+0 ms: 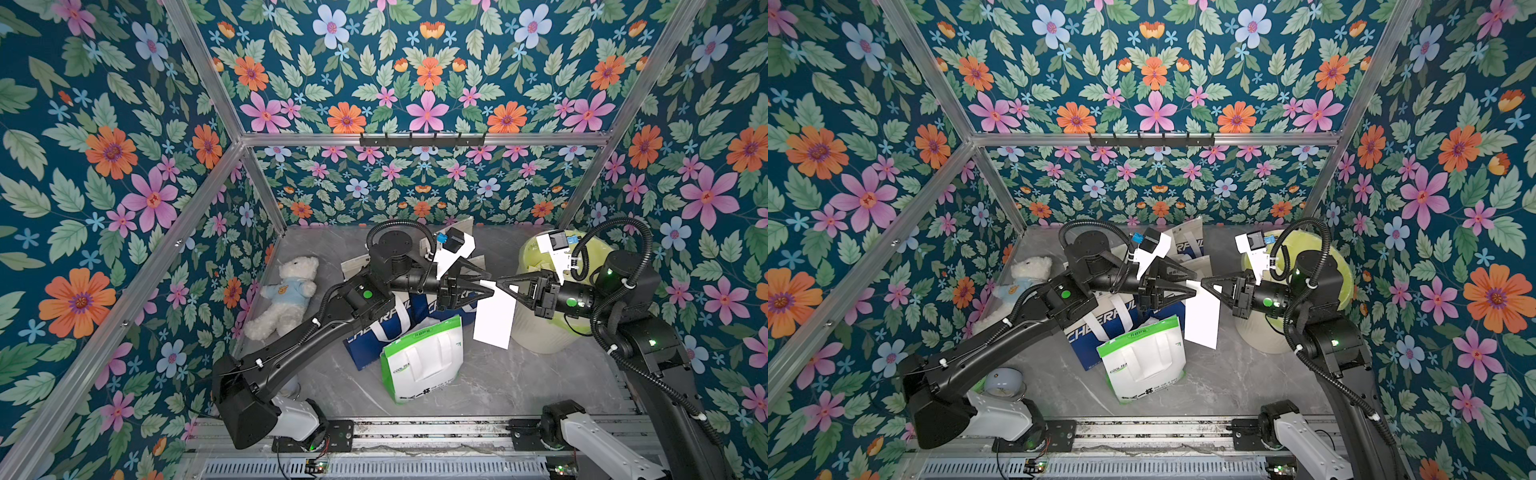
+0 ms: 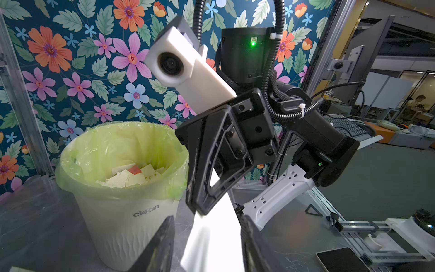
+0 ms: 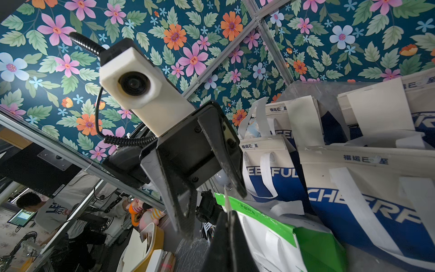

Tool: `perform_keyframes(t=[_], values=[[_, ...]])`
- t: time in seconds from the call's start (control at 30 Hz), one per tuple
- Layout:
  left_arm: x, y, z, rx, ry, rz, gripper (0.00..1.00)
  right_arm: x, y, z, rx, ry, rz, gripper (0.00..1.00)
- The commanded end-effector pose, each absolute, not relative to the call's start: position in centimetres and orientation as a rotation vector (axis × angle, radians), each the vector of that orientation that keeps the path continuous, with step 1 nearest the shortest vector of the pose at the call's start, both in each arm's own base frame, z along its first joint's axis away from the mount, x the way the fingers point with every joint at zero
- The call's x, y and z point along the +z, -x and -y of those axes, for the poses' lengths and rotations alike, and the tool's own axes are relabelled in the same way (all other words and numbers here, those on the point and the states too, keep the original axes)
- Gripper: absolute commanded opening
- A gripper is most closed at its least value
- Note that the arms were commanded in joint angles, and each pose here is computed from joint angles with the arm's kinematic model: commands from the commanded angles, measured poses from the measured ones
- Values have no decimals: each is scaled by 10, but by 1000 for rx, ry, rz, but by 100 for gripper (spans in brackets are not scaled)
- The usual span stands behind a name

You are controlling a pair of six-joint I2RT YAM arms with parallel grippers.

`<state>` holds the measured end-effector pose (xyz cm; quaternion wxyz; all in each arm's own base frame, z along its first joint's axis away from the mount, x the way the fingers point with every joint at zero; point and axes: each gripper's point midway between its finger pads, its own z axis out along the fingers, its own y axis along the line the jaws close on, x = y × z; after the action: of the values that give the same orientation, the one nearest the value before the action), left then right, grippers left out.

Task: Shred takeout receipts and throw away
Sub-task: Shred the takeout receipt.

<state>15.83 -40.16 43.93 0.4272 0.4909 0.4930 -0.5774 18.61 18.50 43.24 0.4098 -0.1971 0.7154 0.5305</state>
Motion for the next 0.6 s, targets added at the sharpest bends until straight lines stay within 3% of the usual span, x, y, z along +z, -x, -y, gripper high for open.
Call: perform_keyframes(t=[0.0, 0.27, 0.57], values=[[451, -159, 402, -1441, -1211, -1187, 48, 435, -186, -185, 1331, 507, -1788, 0], [448, -160, 409, -1455, -1225, -1201, 37, 437, -185, -187, 1335, 518, -1782, 0], [444, -160, 411, -1458, -1234, -1220, 16, 437, -184, -186, 1324, 522, -1779, 0]])
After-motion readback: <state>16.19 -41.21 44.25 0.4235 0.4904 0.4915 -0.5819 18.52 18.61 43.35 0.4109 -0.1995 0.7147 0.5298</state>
